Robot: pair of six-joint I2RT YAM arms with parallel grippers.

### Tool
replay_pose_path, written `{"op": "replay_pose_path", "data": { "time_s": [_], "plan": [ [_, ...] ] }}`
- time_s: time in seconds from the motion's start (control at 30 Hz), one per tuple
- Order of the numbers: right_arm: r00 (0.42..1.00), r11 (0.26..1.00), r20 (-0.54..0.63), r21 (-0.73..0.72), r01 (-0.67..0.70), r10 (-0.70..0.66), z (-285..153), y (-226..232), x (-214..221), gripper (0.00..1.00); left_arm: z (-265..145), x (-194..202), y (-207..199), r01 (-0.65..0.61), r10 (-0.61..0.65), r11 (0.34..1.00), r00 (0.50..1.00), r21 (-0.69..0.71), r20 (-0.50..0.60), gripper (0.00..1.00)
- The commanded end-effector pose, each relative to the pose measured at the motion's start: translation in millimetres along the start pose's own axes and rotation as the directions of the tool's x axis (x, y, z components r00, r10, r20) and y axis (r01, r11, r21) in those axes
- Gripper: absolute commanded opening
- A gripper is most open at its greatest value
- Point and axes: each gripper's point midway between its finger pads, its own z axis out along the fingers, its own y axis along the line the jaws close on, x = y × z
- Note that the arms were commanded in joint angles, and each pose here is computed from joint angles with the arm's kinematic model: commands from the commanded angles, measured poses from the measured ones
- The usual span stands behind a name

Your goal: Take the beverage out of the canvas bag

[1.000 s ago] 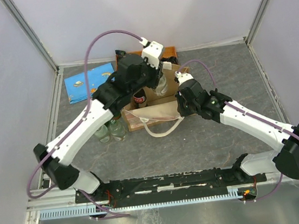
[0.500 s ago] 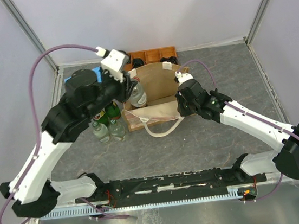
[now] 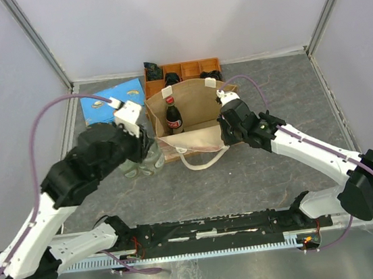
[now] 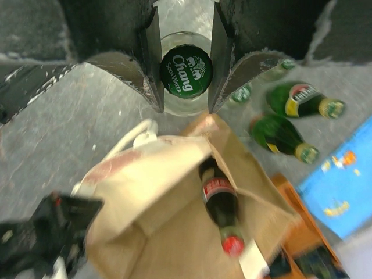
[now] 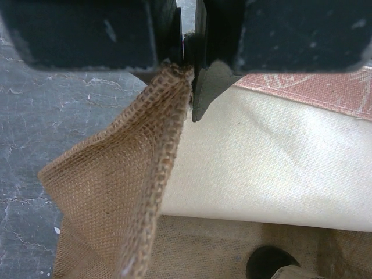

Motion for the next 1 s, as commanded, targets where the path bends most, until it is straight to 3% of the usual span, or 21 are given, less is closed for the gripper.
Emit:
{"op": "replay_pose_path", "data": {
  "time_s": [0.0, 0.6, 0.97],
  "plan": [
    [0.999, 1.0, 0.041, -0.013, 0.007, -0.007, -2.3, 7.2, -17.2, 0.13, 17.1, 5.7, -13.3, 0.147, -0.15, 0.988, 0.985, 0.044, 0.087, 0.03],
    [0.998, 1.0, 0.058, -0.005, 0.0, 0.0, -5.3, 4.9, -20.1, 0.13, 63.6, 103.4, 1.3, 0.199, -0.195, 0.977, 0.98, -0.077, 0.047, 0.03],
    [0.999, 1.0, 0.053, -0.011, -0.001, 0.002, -4.3, 6.1, -19.1, 0.13, 72.5, 113.0, 5.3, 0.219, -0.208, 0.972, 0.972, -0.089, 0.112, 0.03]
  ]
}}
